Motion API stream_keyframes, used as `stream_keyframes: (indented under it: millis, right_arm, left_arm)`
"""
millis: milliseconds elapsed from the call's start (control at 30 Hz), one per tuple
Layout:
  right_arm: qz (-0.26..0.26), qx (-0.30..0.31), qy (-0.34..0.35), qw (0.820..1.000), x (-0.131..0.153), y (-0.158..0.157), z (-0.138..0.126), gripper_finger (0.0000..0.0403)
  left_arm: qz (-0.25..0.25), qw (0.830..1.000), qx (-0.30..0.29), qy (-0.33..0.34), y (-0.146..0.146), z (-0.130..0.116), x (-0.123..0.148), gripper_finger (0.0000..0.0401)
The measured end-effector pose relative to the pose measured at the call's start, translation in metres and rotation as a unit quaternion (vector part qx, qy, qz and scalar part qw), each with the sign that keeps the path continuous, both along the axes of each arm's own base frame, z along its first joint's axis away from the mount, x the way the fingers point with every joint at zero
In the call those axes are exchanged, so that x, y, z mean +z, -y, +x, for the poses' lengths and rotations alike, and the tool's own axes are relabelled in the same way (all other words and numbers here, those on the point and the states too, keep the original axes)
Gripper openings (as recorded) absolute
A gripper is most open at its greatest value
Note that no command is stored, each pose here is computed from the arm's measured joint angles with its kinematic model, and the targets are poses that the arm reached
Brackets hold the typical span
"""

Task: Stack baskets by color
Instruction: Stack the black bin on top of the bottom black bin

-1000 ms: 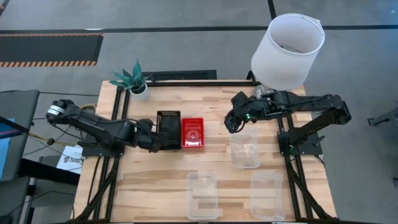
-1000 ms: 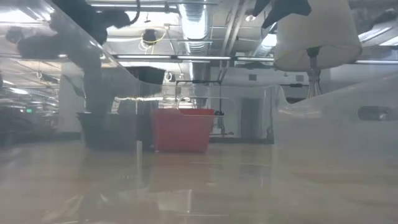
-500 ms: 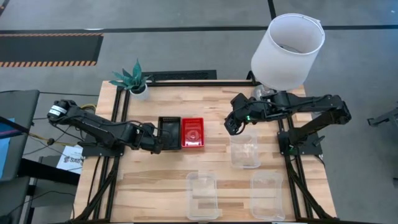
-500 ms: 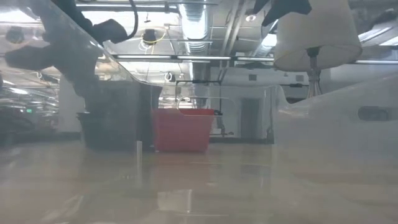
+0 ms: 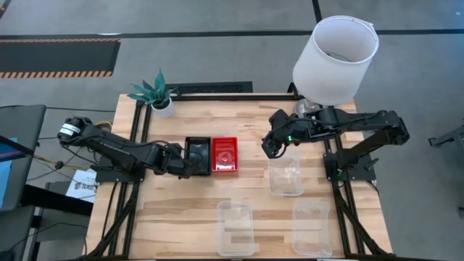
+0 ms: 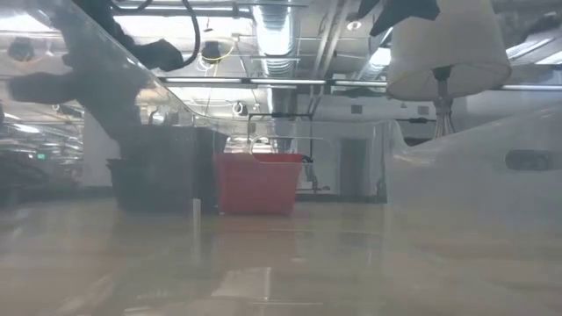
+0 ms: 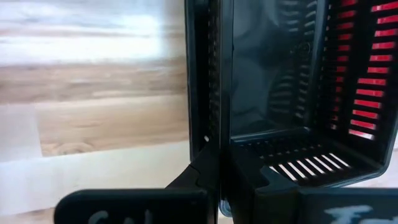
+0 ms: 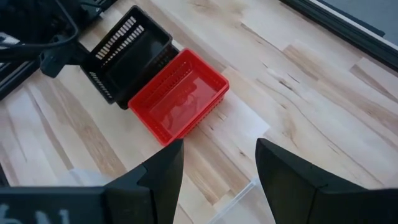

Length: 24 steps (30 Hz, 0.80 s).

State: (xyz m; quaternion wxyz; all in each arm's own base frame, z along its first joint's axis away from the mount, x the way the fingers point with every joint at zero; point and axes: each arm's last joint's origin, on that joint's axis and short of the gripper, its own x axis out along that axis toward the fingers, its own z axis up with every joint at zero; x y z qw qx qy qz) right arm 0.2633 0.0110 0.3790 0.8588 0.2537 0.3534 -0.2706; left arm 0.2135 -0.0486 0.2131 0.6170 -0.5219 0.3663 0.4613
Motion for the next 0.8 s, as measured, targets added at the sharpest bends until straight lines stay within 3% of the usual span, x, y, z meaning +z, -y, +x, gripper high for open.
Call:
stream_keyframes:
  millis: [600,800]
  right_arm:
    - [-0.001,0.001,-0.001,1.0,0.0,0.0,0.0,0.0221]
    - [-0.001,0.001,-0.001,1.0,0.0,0.0,0.0,0.0221]
  left_arm:
    - [-0.013,1.0,-0.007,-0.009,-0.0041,0.0,0.0001,0.0]
    - [-0.013,1.0,-0.012,-0.006,-0.0039,0.0007,0.0004,0.0041]
